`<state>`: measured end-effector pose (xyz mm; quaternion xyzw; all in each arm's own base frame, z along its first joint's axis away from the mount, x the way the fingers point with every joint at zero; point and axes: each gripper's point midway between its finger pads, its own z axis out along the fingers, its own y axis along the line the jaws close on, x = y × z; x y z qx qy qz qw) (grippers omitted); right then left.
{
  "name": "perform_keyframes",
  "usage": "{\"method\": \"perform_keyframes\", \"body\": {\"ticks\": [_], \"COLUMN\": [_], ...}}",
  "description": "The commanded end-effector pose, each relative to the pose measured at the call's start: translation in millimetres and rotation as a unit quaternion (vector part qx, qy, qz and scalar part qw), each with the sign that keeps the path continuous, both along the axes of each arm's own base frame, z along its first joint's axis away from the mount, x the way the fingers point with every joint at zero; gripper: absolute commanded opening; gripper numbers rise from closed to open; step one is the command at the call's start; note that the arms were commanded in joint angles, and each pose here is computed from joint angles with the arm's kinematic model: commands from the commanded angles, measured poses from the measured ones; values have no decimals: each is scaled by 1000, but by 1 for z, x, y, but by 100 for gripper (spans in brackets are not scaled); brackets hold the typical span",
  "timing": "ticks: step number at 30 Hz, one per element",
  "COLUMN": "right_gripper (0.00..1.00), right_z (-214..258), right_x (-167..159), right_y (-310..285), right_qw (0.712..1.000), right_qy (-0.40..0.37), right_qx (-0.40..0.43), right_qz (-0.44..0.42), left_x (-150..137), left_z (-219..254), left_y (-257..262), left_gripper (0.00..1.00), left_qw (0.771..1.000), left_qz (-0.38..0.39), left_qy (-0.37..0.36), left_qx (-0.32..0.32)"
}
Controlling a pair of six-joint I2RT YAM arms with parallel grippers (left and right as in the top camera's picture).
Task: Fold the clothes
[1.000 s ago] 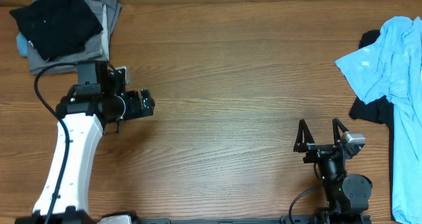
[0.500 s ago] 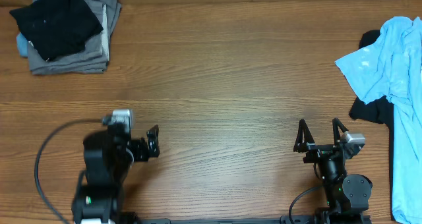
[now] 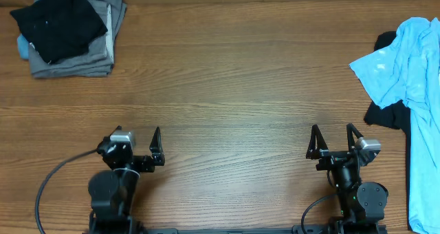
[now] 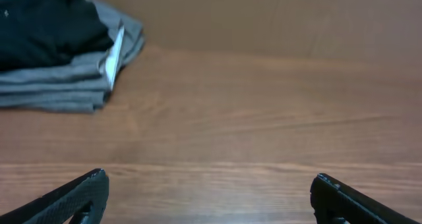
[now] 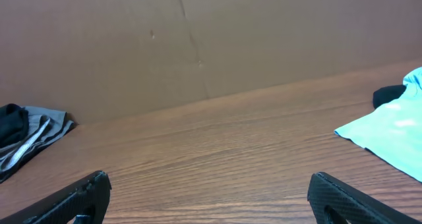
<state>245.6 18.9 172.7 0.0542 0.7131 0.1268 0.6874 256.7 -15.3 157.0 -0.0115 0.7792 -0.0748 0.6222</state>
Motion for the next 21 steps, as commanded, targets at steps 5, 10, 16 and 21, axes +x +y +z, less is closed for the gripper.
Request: {"method": "perform_keyframes", "body": {"ticks": [5,10,16,21], "right_gripper": [100,100,100,100], "right_z": [-1,-1,-1,-1], "right_x": [0,0,0,0], "right_y": [2,2,2,2], "right_qw": [1000,1000,1000,1000], "right_qy": [-3,-3,-3,-3], "right_qx": [-2,-2,-2,-2], "right_qz": [5,5,5,5], "left_x": [-4,-9,-10,-11], "left_z": [-5,18,21,-1], "left_y": [7,13,15,21], "left_gripper": [100,100,100,100], "left_qw": [998,993,992,995], "left_qz": [23,41,44,62], "left_qy": [-59,-108,-116,-71], "left_qx": [-1,2,6,20]}}
